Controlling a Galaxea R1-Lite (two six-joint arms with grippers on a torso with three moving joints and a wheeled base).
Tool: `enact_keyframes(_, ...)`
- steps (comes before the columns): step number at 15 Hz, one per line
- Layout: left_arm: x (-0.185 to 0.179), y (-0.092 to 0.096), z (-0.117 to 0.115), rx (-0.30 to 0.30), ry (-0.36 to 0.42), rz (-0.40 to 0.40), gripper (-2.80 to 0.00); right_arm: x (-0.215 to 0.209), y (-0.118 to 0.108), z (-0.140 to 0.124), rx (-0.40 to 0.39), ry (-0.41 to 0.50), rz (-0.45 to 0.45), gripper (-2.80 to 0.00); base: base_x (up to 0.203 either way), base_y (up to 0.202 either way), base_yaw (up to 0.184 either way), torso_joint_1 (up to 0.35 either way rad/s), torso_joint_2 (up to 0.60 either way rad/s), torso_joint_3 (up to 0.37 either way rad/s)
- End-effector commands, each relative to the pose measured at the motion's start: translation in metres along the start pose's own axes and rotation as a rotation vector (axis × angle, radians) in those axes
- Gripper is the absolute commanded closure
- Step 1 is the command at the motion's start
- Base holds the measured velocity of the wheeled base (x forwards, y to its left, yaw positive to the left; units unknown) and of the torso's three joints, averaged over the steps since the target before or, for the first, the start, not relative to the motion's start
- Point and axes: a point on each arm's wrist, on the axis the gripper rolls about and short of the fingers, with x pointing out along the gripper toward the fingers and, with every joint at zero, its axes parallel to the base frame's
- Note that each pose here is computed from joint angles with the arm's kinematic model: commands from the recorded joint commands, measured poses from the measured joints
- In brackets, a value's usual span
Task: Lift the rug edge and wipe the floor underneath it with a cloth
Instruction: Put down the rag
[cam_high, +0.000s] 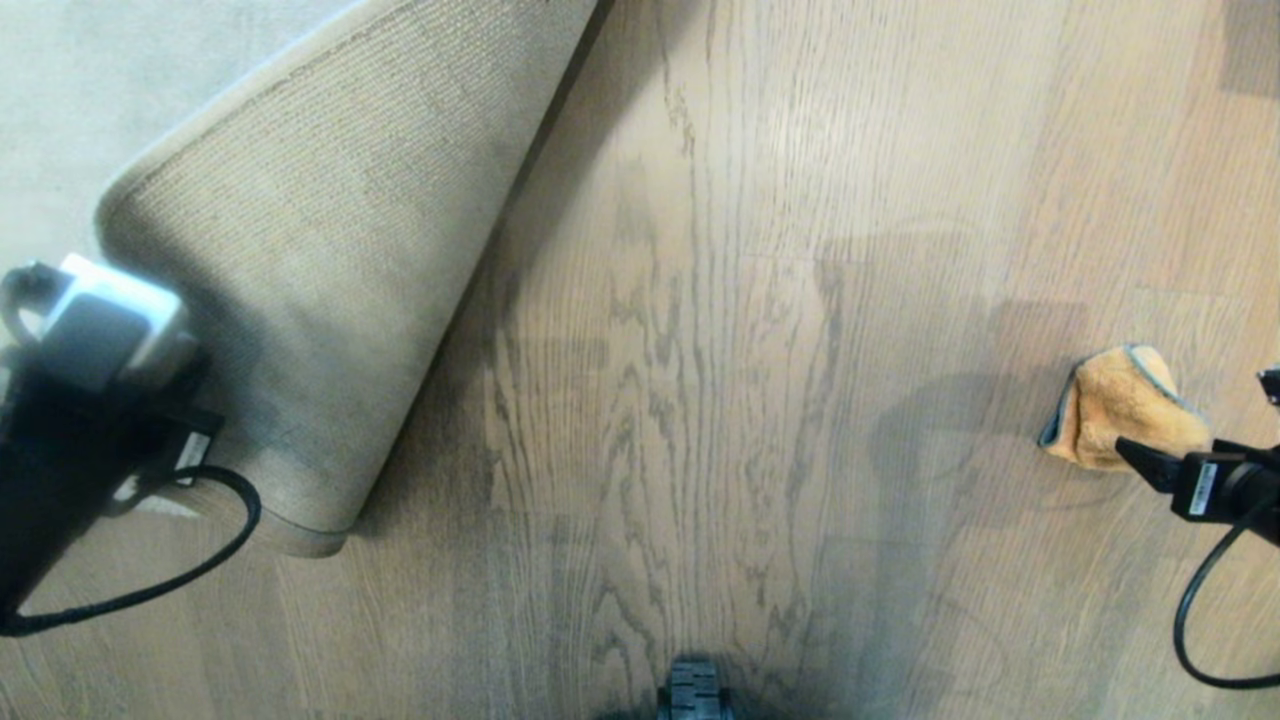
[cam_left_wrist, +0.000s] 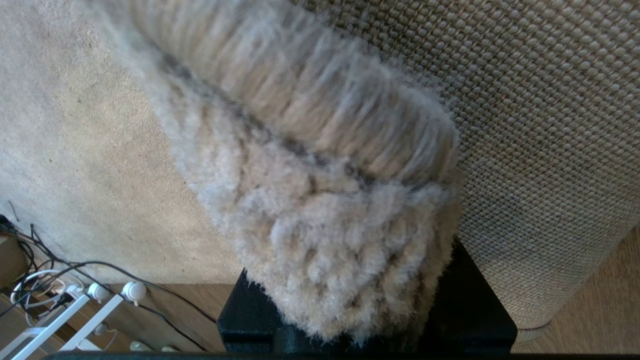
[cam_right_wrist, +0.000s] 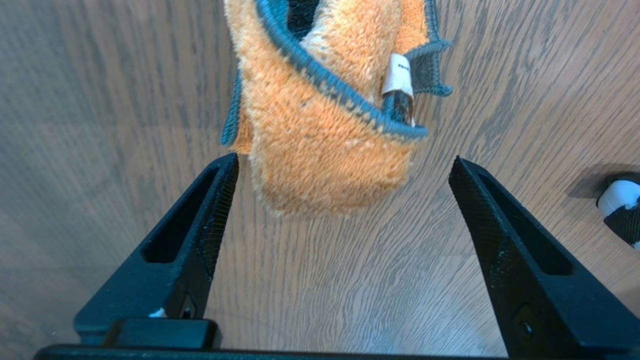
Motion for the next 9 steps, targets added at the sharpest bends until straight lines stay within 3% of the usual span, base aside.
enact_keyframes(1, 0.0, 0.0, 0.0, 0.003, -0.001, 0.003, 0.0, -0.009, 0.002, 0.002, -0.004, -0.022, 0.008, -2.8, 0.0, 0.0, 0.0, 0.0, 0.0, 0.0)
enact_keyframes(4, 0.0, -0.001, -0.002, 0.005, 0.004, -0.002, 0.0, -0.021, 0.004, -0.001, -0.004, -0.031, 0.023, -2.8, 0.0, 0.0, 0.0, 0.0, 0.0, 0.0)
enact_keyframes(5, 0.0, -0.001, -0.002, 0.005, 0.003, -0.001, 0.0, -0.025, 0.005, 0.0, -0.006, -0.04, 0.026, -2.49, 0.0, 0.0, 0.0, 0.0, 0.0, 0.0)
enact_keyframes(6, 0.0, -0.001, -0.002, 0.005, 0.004, -0.002, 0.0, -0.03, 0.006, 0.001, -0.007, -0.046, 0.046, 0.0, 0.0, 0.0, 0.0, 0.0, 0.0, 0.0)
enact_keyframes(9, 0.0, -0.001, -0.001, 0.004, 0.003, 0.001, 0.0, -0.04, 0.008, 0.001, -0.014, -0.07, 0.071, 0.0, 0.0, 0.0, 0.0, 0.0, 0.0, 0.0)
